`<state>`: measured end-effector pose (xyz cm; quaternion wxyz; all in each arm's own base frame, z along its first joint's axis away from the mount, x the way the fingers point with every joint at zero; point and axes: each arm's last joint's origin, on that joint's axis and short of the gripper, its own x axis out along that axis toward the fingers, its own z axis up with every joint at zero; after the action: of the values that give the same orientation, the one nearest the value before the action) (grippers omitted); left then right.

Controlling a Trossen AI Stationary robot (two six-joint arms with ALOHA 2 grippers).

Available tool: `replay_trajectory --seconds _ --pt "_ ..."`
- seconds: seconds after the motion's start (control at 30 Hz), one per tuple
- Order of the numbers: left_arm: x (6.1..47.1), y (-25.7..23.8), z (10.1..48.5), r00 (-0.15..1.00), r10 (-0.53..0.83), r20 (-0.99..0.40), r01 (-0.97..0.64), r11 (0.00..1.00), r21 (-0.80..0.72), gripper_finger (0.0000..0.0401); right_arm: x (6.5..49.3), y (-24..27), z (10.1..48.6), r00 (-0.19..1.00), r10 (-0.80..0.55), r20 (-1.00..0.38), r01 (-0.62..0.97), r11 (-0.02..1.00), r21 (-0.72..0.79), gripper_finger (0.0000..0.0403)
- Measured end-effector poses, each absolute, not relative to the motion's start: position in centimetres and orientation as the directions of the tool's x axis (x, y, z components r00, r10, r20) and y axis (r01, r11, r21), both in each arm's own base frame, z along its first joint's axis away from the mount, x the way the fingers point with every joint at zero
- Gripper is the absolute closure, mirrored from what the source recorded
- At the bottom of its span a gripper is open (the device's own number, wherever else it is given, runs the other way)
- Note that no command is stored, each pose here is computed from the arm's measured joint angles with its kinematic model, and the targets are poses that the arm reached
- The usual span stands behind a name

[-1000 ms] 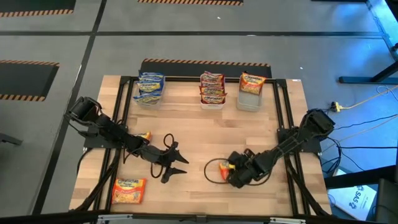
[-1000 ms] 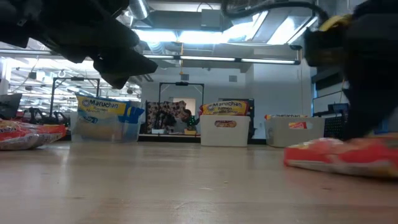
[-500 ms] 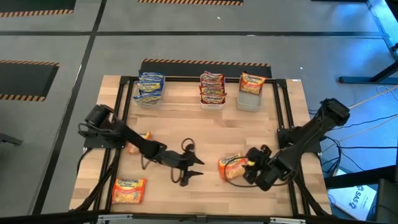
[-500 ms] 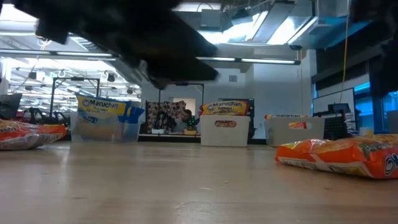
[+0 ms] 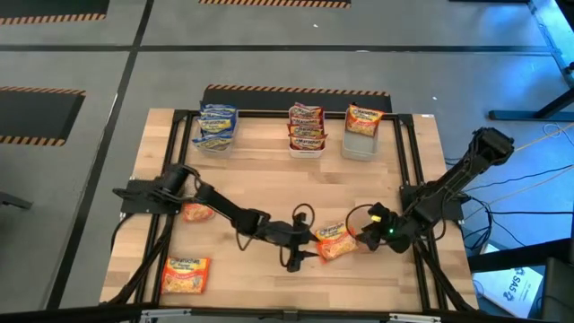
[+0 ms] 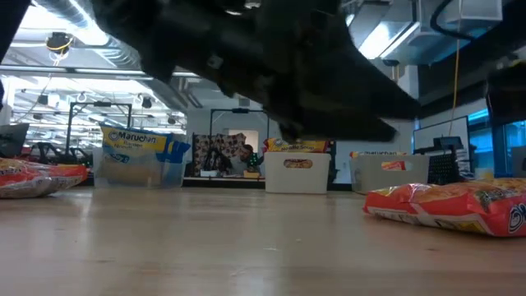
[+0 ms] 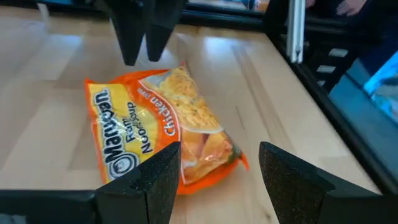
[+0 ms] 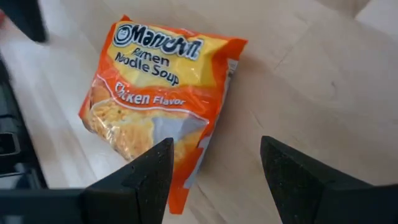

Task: Sort Maruchan noodles
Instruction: Put the orange noodle pack into the gray bin

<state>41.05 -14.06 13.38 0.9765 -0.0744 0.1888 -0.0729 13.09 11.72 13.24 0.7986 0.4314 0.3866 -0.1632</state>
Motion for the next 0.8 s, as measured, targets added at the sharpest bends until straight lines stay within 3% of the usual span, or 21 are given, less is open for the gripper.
replay_trajectory --seconds 0.27,0.6,0.8 --pt "43.4 -13.9 12.3 0.924 -0.154 -0.35 0.108 0.983 -0.147 0.019 12.5 11.1 11.5 0.716 0.143 -0.683 0.549 0.489 0.678 0.0178" --pt "43.7 -13.2 8.9 0.901 -0.136 -0.412 0.079 0.985 -0.153 0.019 12.6 11.3 11.6 0.718 0.17 -0.675 0.527 0.501 0.687 0.0176" --pt "43.7 -13.2 8.2 0.896 -0.13 -0.425 0.073 0.986 -0.149 0.019 12.8 11.5 11.5 0.723 0.174 -0.668 0.528 0.485 0.697 0.0138"
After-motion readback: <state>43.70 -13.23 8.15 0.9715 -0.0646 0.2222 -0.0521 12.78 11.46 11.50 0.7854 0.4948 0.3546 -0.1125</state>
